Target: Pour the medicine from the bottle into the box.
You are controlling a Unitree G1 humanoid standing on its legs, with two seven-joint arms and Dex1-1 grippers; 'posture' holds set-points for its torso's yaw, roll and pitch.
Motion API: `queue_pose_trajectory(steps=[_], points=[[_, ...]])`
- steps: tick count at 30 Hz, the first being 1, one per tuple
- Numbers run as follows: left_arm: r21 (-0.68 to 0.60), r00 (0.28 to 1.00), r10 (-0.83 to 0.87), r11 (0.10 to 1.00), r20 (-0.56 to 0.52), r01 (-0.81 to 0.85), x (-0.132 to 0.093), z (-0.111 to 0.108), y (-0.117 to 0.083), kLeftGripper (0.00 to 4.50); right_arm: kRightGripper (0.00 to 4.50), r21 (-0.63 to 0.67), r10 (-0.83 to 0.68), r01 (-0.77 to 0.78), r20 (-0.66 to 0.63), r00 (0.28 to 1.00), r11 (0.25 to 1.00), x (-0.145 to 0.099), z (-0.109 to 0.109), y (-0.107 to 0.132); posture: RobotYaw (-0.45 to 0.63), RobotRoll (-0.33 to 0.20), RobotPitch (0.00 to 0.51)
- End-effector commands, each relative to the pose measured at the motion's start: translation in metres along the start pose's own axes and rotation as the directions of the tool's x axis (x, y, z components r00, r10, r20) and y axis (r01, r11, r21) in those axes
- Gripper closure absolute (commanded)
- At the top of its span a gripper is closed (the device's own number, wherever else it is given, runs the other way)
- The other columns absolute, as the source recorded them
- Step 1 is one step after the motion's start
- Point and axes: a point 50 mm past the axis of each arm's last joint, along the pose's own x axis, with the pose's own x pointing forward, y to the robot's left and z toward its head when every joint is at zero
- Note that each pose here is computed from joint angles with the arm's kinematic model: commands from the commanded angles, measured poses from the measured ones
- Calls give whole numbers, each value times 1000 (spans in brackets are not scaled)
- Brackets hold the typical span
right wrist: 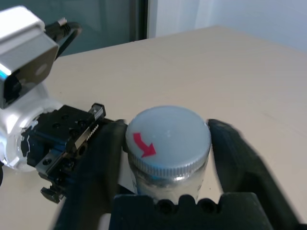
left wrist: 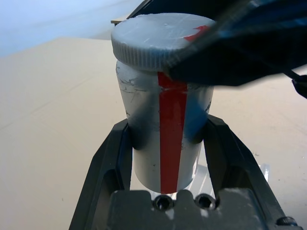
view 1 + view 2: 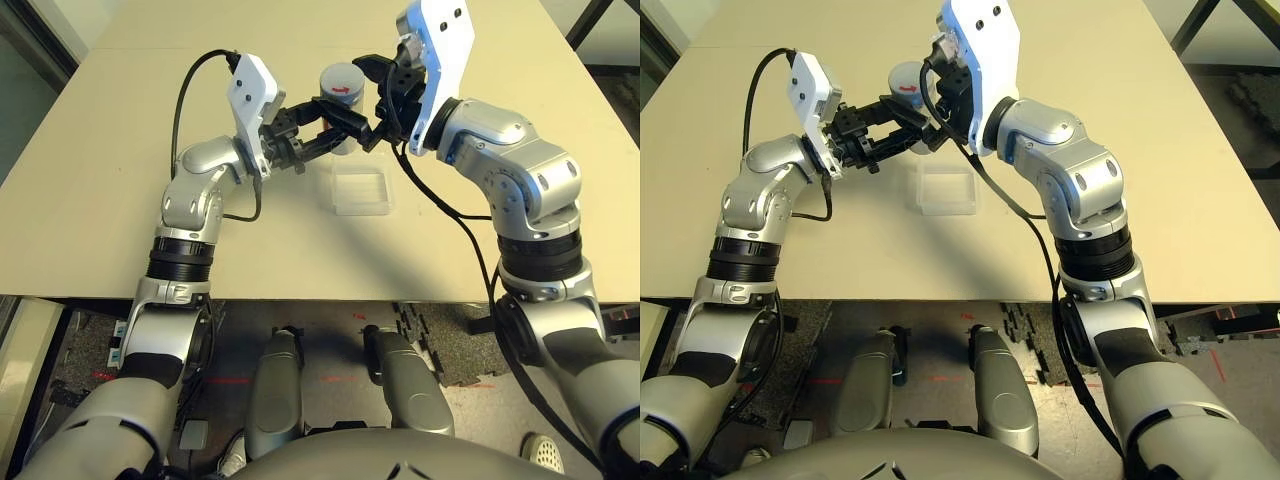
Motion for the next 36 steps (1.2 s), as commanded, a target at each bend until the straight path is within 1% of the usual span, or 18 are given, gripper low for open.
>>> queue_pose_trajectory(steps=[1, 9, 13, 18, 25, 30, 36], points=[[-1, 1000, -11, 1000, -14, 11, -2, -2, -2, 2192, 1926, -8, -20, 20, 28, 999, 1000, -1, 5, -3, -22, 0, 191], [-10, 999, -44, 999, -7, 43, -2, 3, -3, 2192, 1926, 4, 19, -19, 31, 999, 1000, -4, 5, -2, -19, 0, 196], [-2, 991, -131, 991, -13, 131, -4, 10, -7, 2192, 1926, -13, 118, -118, 27, 993, 993, -14, 9, -7, -14, 0, 198], [8, 970, -241, 970, -13, 241, -6, 22, -12, 2192, 1926, -27, 252, -252, 7, 968, 967, -26, 14, -12, -3, 0, 204], [44, 905, -425, 904, -15, 426, -12, 39, -24, 2192, 1926, -25, 425, -425, 7, 905, 905, -42, 21, -16, 4, 0, 211], [63, 878, -478, 876, -1, 478, -11, 48, -31, 2192, 1926, 9, 485, -485, 7, 874, 874, -49, 20, -15, -1, 0, 212], [61, 871, -491, 870, 13, 489, -10, 49, -37, 2192, 1926, 35, 499, -499, 1, 866, 866, -52, 19, -14, -7, 0, 211]])
